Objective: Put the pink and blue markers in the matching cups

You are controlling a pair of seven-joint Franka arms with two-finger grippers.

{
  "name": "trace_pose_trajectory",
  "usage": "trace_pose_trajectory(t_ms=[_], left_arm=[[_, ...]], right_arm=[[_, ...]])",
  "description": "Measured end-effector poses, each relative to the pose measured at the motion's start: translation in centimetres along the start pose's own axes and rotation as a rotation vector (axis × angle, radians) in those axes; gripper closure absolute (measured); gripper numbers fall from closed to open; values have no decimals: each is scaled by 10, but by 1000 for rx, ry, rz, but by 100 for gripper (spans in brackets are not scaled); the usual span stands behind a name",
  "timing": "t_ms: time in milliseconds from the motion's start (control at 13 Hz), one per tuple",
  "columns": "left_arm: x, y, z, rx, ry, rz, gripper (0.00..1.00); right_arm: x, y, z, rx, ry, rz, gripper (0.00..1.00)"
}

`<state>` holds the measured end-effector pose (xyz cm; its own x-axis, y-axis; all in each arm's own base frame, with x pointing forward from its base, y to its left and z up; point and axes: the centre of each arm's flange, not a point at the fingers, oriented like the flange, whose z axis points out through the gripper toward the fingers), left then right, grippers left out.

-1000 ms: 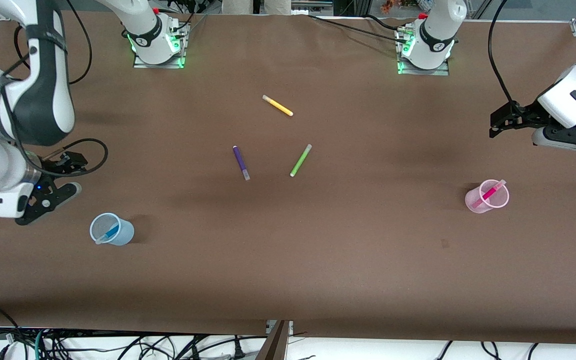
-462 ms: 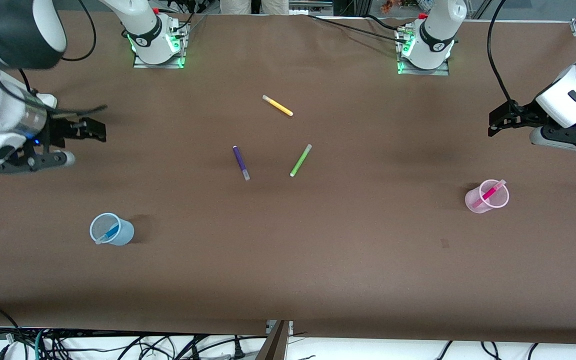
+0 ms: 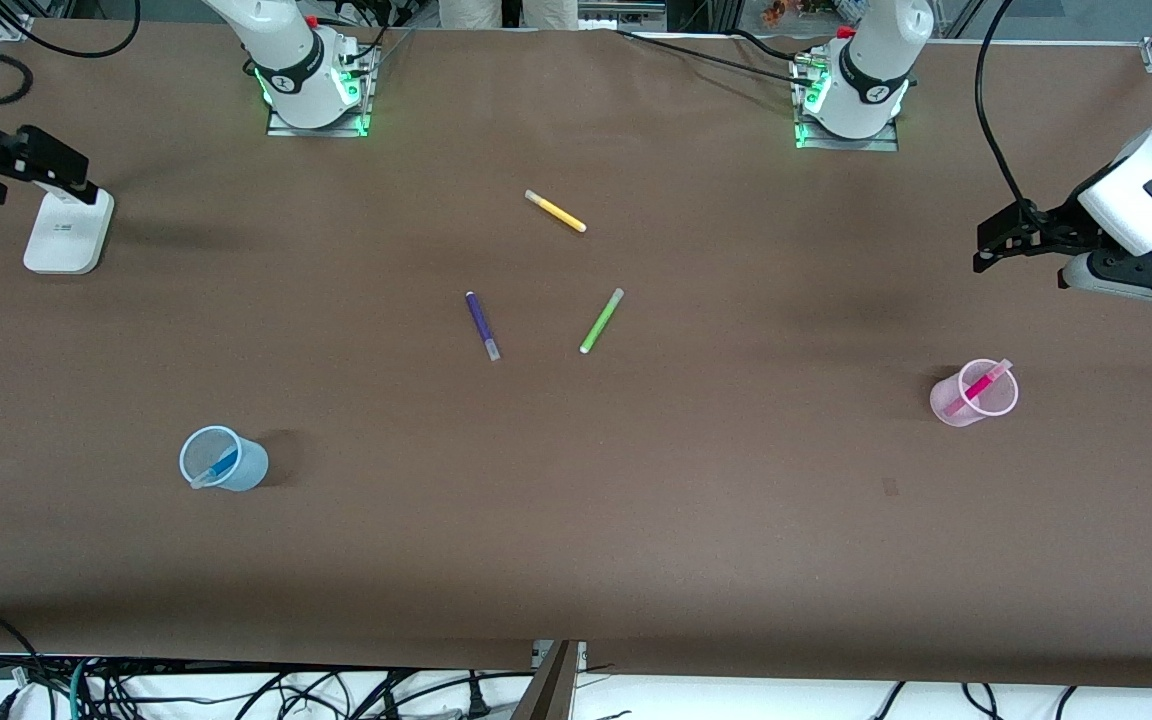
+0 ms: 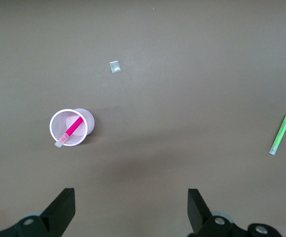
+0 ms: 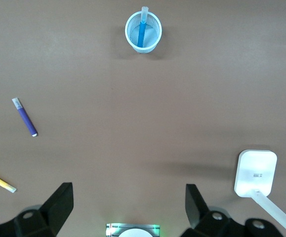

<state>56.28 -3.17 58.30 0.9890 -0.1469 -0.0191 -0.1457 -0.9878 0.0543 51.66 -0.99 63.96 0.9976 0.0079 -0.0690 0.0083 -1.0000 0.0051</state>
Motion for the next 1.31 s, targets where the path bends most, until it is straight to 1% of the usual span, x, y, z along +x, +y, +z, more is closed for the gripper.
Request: trace_pose_trajectory(t_ms=[154, 231, 462, 692, 1077, 1308], left_arm=[[0, 0, 0, 0, 0, 0, 0], [0, 0, 0, 0, 0, 0, 0], [0, 0, 0, 0, 0, 0, 0], [0, 0, 0, 0, 0, 0, 0], [-1, -5, 0, -3, -3, -7, 0], [0, 7, 1, -3, -9, 14, 0]], right_arm=[[-8, -4, 2, 0, -38, 16, 0], [-8, -6, 4, 1, -47, 24, 0], [-8, -8, 11, 9, -65, 59, 0], [-2, -7, 20, 12, -83, 63, 0], [0, -5, 21, 14, -86, 68, 0], [0, -5, 21, 14, -86, 69, 0]])
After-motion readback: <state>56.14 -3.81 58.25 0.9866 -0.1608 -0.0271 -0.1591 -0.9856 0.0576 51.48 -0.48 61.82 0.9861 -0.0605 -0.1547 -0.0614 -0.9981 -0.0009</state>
